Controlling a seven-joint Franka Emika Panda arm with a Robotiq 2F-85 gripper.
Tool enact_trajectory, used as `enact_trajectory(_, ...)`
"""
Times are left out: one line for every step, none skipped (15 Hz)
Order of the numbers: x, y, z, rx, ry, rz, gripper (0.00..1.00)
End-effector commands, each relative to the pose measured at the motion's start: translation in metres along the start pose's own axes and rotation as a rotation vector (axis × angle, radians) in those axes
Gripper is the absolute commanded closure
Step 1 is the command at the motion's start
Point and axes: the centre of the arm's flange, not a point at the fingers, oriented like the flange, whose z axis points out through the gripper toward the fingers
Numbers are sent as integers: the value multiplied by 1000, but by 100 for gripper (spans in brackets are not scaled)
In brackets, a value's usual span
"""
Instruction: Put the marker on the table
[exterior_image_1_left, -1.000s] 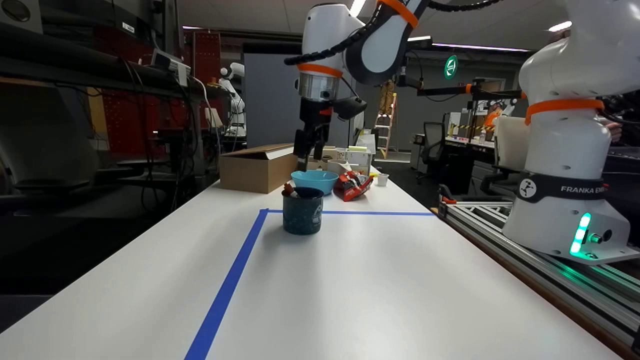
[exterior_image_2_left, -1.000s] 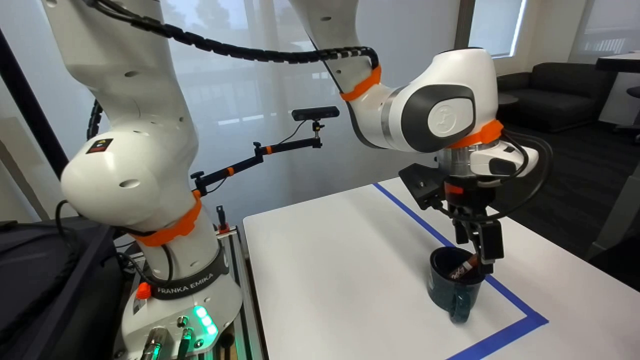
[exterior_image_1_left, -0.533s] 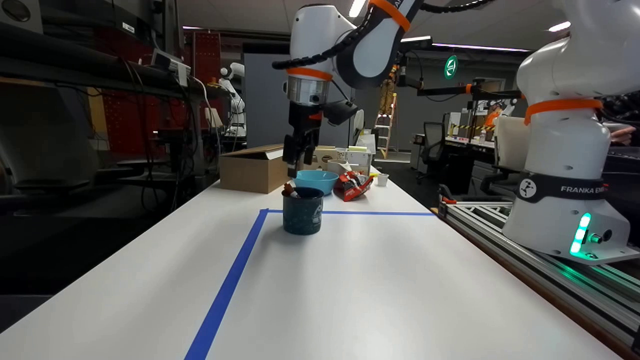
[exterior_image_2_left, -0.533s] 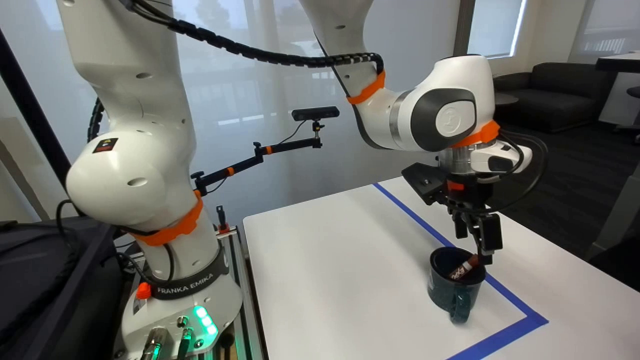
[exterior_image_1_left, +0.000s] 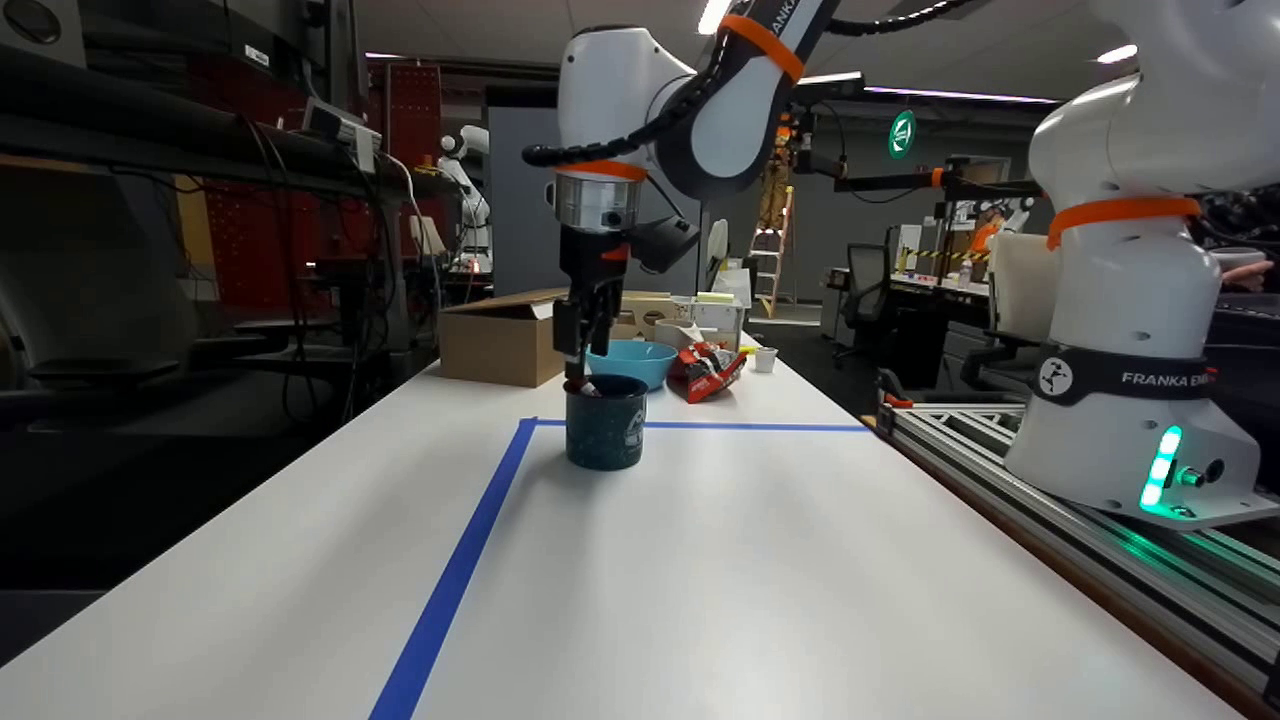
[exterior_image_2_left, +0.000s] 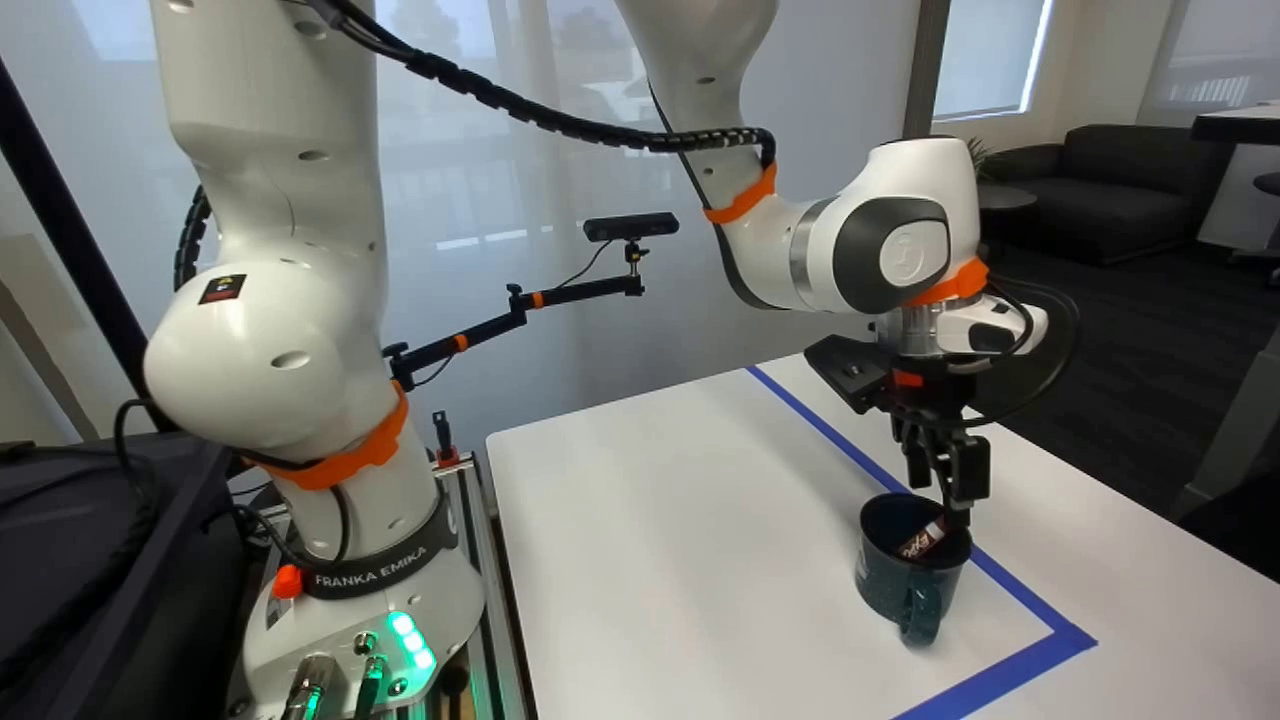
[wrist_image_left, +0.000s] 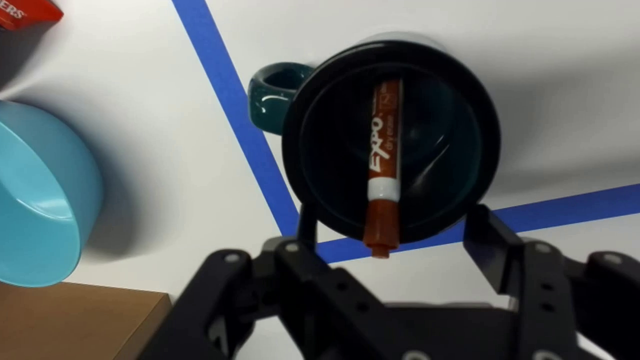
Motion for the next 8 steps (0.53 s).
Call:
enact_trajectory(6,-6,8,-12,2,6,26)
enact_trajectory(6,-7,11,-12,-2,4,26)
enact_trajectory(5,-8,13,-13,-6,2,26)
enact_trajectory(4,-9,16,-14,-12,-1,25)
enact_trajectory(4,-11,19,-14,-17,-5,26)
enact_trajectory(3,-13,21,-18,-19,-5,26)
enact_trajectory(4,-14,22,-17,-19,-8,26)
enact_trajectory(4,-15,23,-18,-20,-9,26)
